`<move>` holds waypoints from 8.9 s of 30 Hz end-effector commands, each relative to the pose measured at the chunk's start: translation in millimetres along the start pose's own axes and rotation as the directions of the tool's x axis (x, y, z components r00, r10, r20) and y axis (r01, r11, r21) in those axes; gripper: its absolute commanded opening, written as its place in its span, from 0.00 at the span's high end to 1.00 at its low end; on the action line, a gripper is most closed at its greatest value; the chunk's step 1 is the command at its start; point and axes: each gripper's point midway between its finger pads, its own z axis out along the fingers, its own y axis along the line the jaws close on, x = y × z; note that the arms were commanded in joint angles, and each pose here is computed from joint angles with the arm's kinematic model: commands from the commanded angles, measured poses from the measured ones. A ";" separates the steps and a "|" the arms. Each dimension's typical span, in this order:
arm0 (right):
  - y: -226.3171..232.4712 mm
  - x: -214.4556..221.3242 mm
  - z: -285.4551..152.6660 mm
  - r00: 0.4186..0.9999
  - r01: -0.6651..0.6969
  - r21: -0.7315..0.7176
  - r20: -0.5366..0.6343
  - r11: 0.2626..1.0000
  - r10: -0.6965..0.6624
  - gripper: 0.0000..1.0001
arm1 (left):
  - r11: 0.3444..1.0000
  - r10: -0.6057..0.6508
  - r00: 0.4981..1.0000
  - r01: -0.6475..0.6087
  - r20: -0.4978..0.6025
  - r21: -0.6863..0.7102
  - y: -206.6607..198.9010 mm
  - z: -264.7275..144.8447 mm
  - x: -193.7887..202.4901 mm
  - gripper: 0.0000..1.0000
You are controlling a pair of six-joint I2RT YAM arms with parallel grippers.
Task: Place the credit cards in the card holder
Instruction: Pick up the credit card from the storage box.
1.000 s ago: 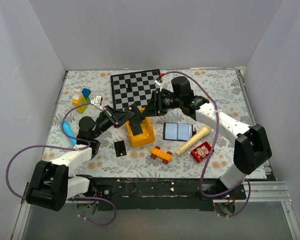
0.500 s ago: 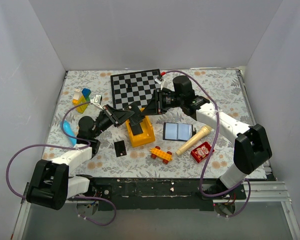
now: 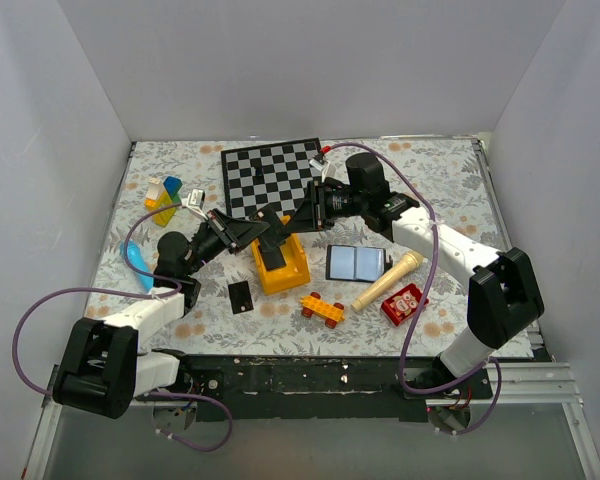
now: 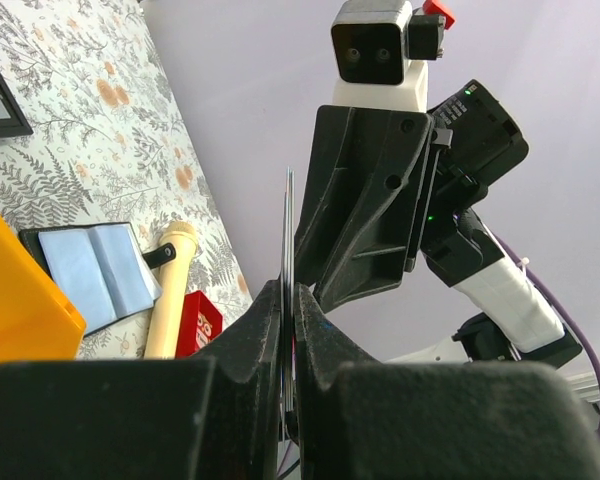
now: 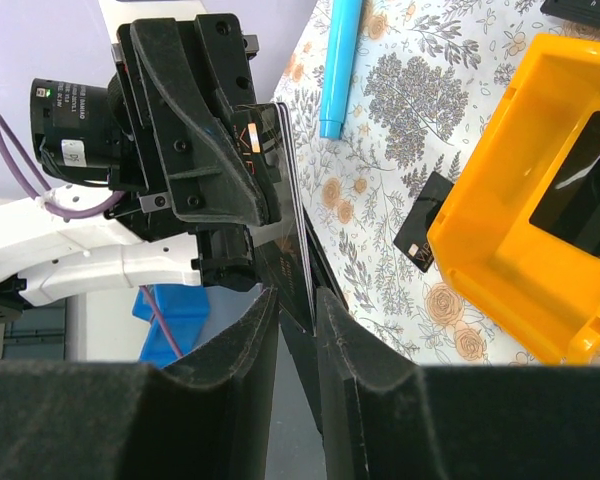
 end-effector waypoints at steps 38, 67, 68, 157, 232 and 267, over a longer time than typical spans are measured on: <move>-57.2 2.4 28.5 1.000 -0.002 0.022 0.017 1.000 0.002 0.99 | 0.991 -0.037 0.999 0.031 -0.038 -0.128 81.2 10.7 11.6 1.00; -81.5 0.4 7.6 0.998 -0.027 0.087 0.055 0.996 0.022 0.99 | 0.969 -0.003 0.999 -0.011 -0.054 -0.245 102.8 2.8 12.1 0.57; -80.5 1.0 6.9 0.998 -0.024 0.085 0.054 0.996 0.020 0.99 | 0.970 0.003 0.998 -0.017 -0.057 -0.244 101.5 2.9 11.7 0.55; 19.9 -17.0 -29.7 0.982 0.172 -0.255 0.120 0.951 -0.146 0.53 | 0.989 0.138 0.965 -0.121 -0.224 0.090 -15.2 3.1 27.2 1.00; 12.5 -24.5 -30.4 0.987 0.133 -0.256 0.121 0.957 -0.105 0.99 | 0.985 0.151 0.960 -0.126 -0.235 0.118 -21.7 1.7 40.6 0.98; 23.7 13.7 26.2 0.993 0.094 -0.292 -0.038 0.952 -0.110 0.57 | 0.990 0.139 0.979 -0.138 -0.149 0.020 12.6 -84.0 49.8 1.00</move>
